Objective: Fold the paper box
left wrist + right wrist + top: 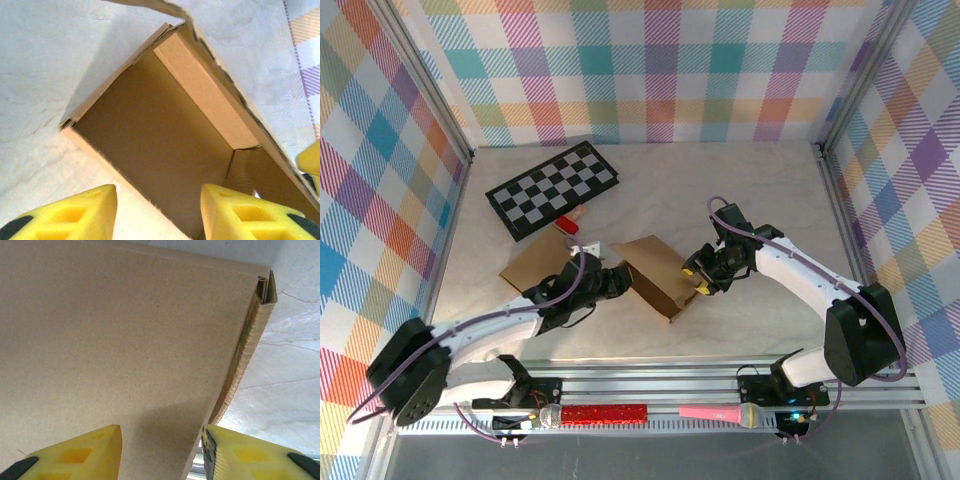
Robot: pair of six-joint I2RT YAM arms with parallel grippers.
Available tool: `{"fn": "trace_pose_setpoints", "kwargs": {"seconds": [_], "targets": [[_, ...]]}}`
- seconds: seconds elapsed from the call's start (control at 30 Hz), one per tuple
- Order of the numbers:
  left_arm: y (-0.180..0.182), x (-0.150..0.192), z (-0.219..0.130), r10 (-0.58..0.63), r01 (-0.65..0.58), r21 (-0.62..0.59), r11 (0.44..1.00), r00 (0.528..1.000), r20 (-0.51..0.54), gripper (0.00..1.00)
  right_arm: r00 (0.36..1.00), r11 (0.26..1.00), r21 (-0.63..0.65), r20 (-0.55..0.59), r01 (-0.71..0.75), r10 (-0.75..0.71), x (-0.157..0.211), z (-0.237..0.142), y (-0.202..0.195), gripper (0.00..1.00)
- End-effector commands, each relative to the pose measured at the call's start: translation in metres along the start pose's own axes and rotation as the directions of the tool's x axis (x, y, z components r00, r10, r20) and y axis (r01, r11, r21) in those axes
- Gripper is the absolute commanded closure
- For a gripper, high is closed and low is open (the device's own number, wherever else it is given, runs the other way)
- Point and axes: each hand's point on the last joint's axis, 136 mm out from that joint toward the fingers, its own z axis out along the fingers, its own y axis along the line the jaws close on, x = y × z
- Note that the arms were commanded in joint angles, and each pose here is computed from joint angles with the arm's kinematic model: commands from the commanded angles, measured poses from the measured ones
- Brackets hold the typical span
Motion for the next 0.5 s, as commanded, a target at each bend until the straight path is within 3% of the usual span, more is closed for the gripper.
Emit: {"fn": "trace_pose_setpoints", "kwargs": {"seconds": [0.0,0.13,0.3,0.37,0.47], "targets": [[-0.006,0.007,-0.027,-0.054,0.051,-0.037,0.998,0.995,-0.081,0.52,1.000,1.000,0.005,0.011,0.011,-0.011,-0.001,-0.001,-0.001,0.54],[-0.015,-0.023,-0.070,-0.070,0.067,-0.111,0.992,0.997,-0.025,0.42,1.000,1.000,0.010,0.011,0.017,-0.017,-0.003,0.002,0.000,0.54],[-0.027,-0.085,-0.118,0.033,-0.013,-0.279,0.960,0.997,0.066,0.28,0.999,0.999,0.011,0.023,0.032,-0.033,-0.006,0.000,0.005,0.54],[-0.037,-0.107,-0.115,0.034,-0.018,-0.271,0.962,0.998,0.055,0.25,0.999,0.999,0.011,0.025,0.042,-0.042,-0.006,-0.001,0.006,0.54],[-0.044,-0.131,-0.083,-0.018,0.008,-0.201,0.980,0.999,-0.049,0.27,0.999,0.999,0.022,0.020,0.050,-0.050,-0.007,0.000,0.006,0.54]]}}
